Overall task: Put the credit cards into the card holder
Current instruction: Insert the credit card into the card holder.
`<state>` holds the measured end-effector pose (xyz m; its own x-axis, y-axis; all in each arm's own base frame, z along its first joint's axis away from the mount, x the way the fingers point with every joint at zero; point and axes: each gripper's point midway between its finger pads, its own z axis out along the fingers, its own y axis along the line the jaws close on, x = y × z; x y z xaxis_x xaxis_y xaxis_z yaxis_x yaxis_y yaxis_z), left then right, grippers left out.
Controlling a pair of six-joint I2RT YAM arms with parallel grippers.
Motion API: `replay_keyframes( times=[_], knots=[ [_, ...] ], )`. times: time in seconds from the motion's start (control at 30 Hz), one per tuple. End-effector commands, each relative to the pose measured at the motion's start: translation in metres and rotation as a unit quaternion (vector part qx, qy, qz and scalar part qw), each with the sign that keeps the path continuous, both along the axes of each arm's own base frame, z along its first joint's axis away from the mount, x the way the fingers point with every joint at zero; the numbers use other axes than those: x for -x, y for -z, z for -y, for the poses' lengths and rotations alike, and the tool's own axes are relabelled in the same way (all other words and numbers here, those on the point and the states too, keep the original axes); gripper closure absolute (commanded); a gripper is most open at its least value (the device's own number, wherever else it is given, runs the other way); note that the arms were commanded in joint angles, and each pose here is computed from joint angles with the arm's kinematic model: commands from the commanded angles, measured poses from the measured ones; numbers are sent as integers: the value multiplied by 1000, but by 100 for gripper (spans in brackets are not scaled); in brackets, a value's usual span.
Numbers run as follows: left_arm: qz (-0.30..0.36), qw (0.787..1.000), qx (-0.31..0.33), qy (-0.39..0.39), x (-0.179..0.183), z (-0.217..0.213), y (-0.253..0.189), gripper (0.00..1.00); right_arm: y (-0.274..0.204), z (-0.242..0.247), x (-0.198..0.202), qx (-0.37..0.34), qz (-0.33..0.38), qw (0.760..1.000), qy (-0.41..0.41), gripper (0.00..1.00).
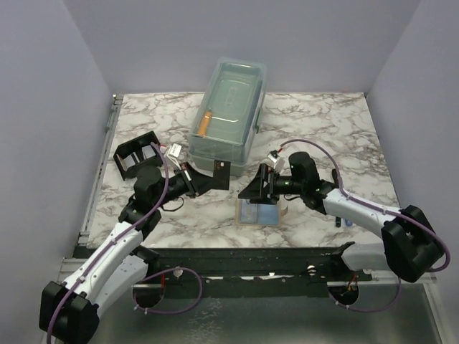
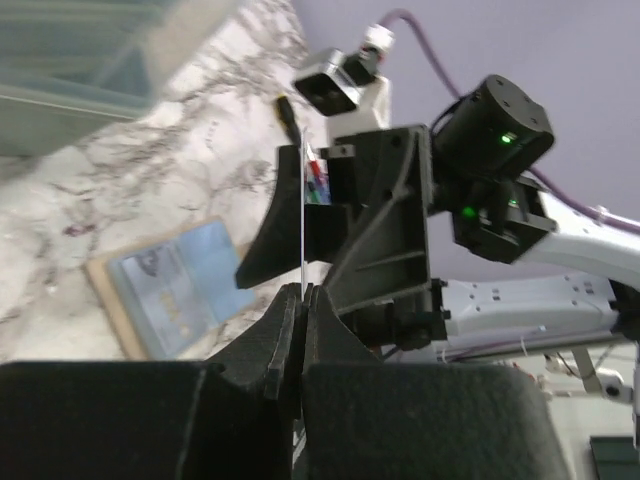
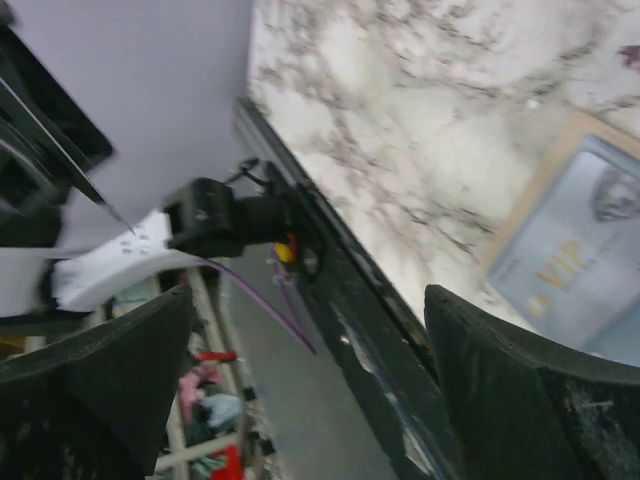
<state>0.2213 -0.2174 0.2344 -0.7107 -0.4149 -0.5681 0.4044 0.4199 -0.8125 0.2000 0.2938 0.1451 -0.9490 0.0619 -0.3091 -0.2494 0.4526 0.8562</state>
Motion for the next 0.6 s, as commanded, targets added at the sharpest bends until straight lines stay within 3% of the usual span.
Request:
replay_keyframes(
  times=[0.0,0.3,0.5,0.57],
  knots=[
    [86,990,110,-18,11,15,-46,100,-64,-16,-3,-171,21,984,34,1],
    [34,993,108,14,29,37,-7,100,-84,-21,-6,-248,49,967,26,40],
    [26,993,112,4,27,35,-5,100,-82,-17,-5,-260,56,963,35,43],
    [25,993,116,-4,26,33,-5,100,-82,-12,-3,-270,61,960,47,35]
  ],
)
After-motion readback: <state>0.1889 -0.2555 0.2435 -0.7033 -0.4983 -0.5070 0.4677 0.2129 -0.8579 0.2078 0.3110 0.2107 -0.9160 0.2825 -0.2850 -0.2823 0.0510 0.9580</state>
